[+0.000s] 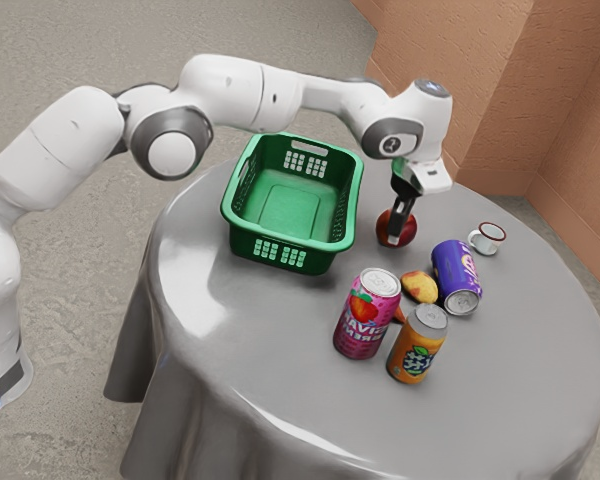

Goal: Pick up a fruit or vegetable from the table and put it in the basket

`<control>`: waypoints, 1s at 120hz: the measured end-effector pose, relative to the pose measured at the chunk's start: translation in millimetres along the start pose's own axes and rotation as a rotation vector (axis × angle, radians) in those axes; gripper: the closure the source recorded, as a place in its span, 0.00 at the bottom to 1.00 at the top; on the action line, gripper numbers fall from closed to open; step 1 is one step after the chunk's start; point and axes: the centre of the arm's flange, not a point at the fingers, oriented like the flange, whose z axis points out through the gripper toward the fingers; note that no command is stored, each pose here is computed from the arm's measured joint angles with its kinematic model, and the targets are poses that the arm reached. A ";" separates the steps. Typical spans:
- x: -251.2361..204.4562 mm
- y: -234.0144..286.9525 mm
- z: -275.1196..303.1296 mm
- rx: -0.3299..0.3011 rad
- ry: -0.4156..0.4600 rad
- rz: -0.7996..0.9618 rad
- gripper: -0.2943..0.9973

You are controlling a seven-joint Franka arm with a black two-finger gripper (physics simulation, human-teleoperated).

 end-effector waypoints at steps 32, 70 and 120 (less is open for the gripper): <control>4.6 2.6 -31.6 0.040 0.031 0.006 0.40; -11.9 40.7 -185.5 0.145 0.076 0.006 0.47; -118.8 101.4 -233.1 0.121 -0.074 -0.118 0.47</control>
